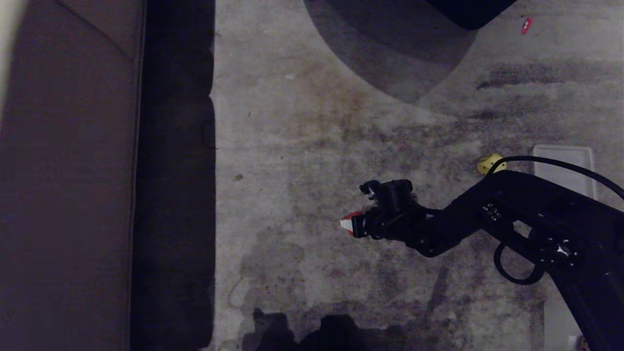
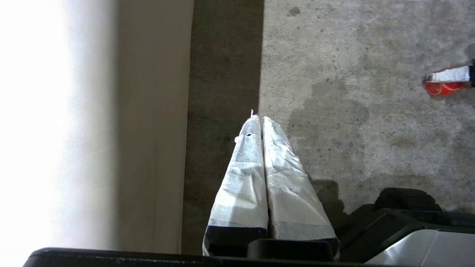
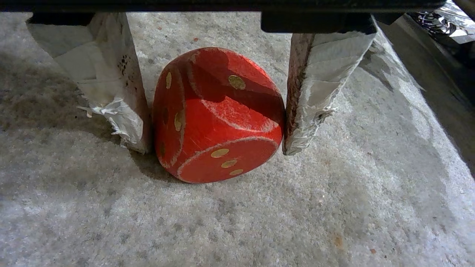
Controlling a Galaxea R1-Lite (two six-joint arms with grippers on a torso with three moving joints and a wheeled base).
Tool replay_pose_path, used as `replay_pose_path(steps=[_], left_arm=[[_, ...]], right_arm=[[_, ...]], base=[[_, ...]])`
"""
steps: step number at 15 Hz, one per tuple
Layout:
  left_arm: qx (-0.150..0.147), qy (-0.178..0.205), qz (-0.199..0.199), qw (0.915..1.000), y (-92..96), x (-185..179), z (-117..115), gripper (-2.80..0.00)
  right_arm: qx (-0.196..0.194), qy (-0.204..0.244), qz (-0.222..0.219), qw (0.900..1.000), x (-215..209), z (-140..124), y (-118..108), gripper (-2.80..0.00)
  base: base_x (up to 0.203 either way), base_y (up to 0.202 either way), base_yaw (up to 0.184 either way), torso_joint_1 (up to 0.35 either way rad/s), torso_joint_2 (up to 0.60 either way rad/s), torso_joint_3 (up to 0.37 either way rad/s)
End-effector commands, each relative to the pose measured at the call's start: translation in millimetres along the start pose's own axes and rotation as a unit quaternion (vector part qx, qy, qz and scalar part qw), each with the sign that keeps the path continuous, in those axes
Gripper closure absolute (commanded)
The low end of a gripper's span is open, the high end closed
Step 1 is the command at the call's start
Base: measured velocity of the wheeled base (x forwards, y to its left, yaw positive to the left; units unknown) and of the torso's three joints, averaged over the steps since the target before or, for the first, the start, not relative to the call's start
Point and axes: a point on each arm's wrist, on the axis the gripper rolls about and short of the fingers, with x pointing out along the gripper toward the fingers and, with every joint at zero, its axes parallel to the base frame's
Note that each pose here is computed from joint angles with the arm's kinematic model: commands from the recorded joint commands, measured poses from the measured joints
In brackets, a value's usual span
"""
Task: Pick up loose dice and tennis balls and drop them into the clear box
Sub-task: Pick up toys out of the box
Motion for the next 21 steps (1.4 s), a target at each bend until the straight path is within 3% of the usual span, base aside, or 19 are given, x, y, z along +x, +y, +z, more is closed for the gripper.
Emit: replay_pose_path(steps=[1, 12, 21], left_arm=[[0.000, 0.001, 0.001, 1.0000, 0.0, 0, 0, 0.00], [0.000, 0.001, 0.001, 1.0000, 0.0, 0, 0, 0.00], [0.000, 0.001, 0.001, 1.0000, 0.0, 0, 0, 0.00]], right_arm=[[0.003, -0.001, -0.001, 1.000, 0, 0, -3, 0.00], [0.017, -0.014, -0.001, 1.000, -8, 11, -4, 0.00], [0.024, -0.049, -0.013, 0.998, -48, 46, -13, 0.00]], base=[[0.000, 0.000, 0.000, 0.000, 0.00, 0.000], [0.000, 0.000, 0.000, 0.000, 0.00, 0.000], [0.000, 0.000, 0.000, 0.000, 0.00, 0.000]])
